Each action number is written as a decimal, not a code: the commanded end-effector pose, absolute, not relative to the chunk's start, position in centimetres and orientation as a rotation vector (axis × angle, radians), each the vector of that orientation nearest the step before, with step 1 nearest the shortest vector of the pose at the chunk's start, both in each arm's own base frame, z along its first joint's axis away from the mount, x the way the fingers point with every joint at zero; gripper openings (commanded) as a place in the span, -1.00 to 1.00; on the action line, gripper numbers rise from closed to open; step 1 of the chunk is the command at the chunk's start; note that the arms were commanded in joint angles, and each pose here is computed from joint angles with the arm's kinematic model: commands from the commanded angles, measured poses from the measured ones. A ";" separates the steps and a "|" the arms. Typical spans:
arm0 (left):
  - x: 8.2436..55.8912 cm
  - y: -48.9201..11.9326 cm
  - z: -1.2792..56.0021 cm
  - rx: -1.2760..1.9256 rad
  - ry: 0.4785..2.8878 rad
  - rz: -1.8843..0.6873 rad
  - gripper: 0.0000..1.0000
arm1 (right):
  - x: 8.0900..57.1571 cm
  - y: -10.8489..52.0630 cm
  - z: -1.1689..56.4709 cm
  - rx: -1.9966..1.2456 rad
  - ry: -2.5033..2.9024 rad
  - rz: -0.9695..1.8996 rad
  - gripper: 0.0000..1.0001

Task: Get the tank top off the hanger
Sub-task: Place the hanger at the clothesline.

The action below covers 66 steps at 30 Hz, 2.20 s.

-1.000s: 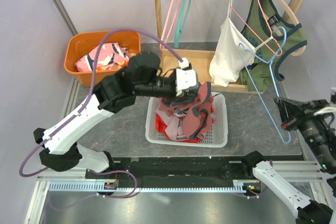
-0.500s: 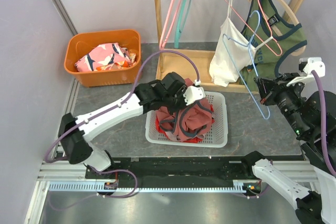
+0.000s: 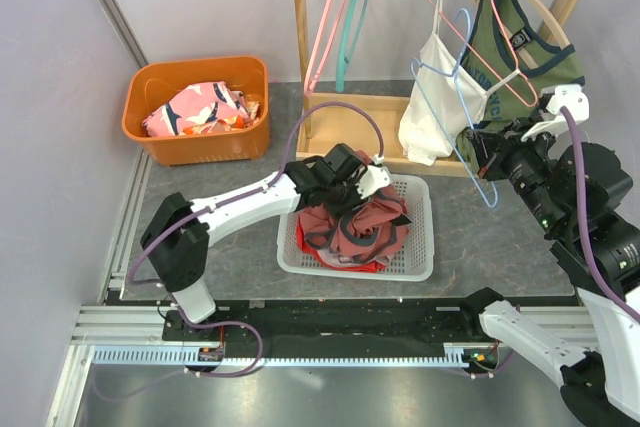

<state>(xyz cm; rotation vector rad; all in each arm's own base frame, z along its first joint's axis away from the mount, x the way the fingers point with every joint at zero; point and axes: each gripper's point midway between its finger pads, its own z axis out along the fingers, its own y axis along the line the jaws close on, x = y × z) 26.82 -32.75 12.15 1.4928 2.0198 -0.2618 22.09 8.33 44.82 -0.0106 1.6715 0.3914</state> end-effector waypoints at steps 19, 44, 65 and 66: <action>25.8 -26.8 8.9 1.558 2.095 -0.021 0.99 | 25.8 8.7 46.3 0.005 1.664 0.304 -1.00; 21.7 -27.7 37.4 1.323 1.625 -0.405 0.99 | 31.9 11.9 52.1 -0.004 1.597 0.328 -1.00; 19.1 -25.6 40.8 1.334 1.560 -0.446 0.99 | 42.2 16.1 52.0 0.002 1.573 0.284 -1.00; 19.1 -25.6 40.7 1.334 1.562 -0.446 0.99 | 42.5 16.4 51.3 -0.004 1.585 0.286 -1.00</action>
